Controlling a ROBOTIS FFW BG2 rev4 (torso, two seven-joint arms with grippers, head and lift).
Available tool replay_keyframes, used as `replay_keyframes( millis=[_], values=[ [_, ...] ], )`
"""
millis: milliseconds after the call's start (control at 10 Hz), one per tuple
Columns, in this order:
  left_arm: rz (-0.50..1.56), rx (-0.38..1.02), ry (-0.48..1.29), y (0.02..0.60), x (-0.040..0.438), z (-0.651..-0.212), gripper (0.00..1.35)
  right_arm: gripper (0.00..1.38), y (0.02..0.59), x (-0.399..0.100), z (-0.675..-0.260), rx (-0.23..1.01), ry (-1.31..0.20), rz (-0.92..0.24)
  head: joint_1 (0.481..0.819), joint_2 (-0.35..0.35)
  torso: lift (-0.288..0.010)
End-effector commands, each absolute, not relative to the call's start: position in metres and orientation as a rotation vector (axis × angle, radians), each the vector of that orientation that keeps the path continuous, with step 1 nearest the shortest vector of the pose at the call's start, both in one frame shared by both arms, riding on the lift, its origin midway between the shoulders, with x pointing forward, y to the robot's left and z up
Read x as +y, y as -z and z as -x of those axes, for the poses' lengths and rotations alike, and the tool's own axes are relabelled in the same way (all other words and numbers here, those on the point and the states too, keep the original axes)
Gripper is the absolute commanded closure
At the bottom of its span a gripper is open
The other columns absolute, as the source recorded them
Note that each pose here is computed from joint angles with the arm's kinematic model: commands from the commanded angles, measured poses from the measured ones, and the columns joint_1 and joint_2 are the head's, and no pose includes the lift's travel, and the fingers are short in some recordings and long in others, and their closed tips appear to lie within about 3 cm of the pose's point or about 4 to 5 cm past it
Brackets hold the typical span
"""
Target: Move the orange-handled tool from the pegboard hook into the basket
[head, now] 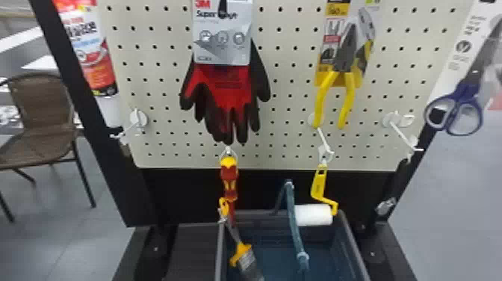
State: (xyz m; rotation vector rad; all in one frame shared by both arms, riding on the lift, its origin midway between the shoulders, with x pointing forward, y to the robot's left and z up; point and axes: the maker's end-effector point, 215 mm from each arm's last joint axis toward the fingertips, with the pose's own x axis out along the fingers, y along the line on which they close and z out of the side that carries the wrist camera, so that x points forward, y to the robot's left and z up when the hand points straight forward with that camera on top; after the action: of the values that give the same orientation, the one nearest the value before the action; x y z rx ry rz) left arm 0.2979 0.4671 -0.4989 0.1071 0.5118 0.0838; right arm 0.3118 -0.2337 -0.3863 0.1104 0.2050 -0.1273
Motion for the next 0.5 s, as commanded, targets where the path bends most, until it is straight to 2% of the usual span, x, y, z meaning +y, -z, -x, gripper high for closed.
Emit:
replay_keyframes(
  millis=[0, 200, 400],
  values=[
    [-0.078, 0.497, -0.062, 0.506, 0.451, -0.309, 0.22, 0.1, 0.396, -0.197, -0.306, 0.239, 0.065, -0.216, 0.549, 0.0, -0.1],
    [-0.053, 0.506, -0.029, 0.52, 0.432, -0.314, 0.22, 0.1, 0.415, -0.182, -0.301, 0.296, 0.088, -0.295, 0.549, 0.0, -0.1],
    [-0.037, 0.529, 0.013, 0.529, 0.413, -0.314, 0.22, 0.1, 0.428, -0.184, -0.277, 0.355, 0.157, -0.335, 0.549, 0.0, -0.1]
  ],
)
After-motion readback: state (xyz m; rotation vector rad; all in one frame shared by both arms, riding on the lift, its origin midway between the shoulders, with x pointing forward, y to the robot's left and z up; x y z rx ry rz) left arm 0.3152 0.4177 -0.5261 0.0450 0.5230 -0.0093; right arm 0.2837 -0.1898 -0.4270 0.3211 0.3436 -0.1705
